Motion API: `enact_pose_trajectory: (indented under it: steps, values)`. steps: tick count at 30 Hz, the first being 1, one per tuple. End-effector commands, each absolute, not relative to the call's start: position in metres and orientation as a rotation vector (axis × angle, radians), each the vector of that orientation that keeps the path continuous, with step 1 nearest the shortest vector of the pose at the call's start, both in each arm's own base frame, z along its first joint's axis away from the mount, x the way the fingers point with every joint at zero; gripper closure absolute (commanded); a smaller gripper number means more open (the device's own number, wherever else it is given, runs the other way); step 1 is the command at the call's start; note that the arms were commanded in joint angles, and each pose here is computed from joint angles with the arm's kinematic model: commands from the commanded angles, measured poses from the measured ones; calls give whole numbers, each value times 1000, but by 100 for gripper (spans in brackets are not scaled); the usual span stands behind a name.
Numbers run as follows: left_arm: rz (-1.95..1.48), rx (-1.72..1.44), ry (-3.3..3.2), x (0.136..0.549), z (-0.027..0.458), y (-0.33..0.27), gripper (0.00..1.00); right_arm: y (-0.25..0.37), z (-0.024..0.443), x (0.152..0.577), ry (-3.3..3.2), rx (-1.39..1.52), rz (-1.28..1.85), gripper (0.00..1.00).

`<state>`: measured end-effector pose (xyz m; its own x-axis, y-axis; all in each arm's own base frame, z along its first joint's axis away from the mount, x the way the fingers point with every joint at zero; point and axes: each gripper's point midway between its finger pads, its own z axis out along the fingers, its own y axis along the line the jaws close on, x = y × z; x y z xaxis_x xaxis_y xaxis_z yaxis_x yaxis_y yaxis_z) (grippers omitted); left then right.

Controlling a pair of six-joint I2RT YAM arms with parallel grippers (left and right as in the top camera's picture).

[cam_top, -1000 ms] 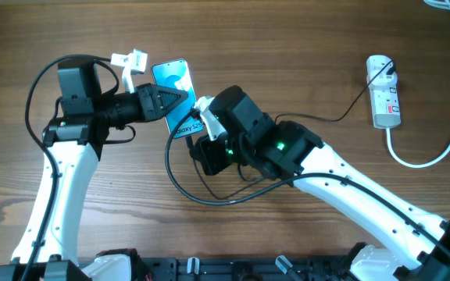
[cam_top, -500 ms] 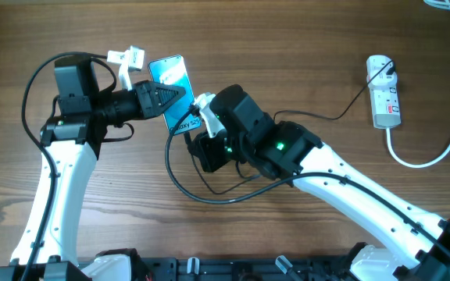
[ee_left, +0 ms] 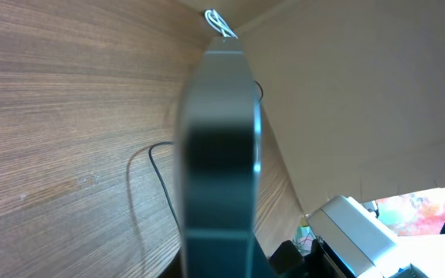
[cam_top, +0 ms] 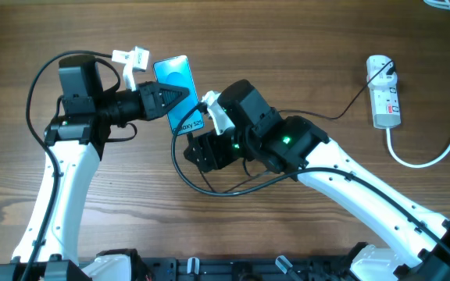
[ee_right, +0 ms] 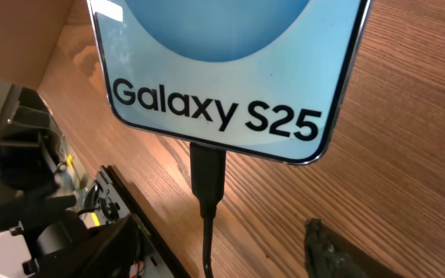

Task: Plug charger to phone and switch on socket
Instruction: 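Insert the USB-C plug into the phone's bottom port with the right gripper, then lay the phone flat on the table and release both grippers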

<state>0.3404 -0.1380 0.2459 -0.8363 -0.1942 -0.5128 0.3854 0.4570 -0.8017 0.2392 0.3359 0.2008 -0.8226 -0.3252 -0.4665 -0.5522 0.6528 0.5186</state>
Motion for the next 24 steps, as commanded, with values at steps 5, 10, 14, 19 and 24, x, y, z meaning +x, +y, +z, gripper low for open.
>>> enact_pose_trajectory:
  steps: [5,10,14,19,24]
  values:
    - [-1510,44,2187,334,254,-143,96,343,214,236,2534,-661,1023,55]
    - [-1530,6,2199,334,254,-143,96,344,215,236,2530,-662,1025,61]
    - [-1541,-12,2205,334,254,-143,96,346,217,238,2526,-632,1042,64]
    - [-1545,-10,2204,333,254,-143,96,347,218,238,2524,-633,1043,74]
    - [-1543,-9,2203,334,254,-143,96,347,218,239,2522,-633,1045,88]
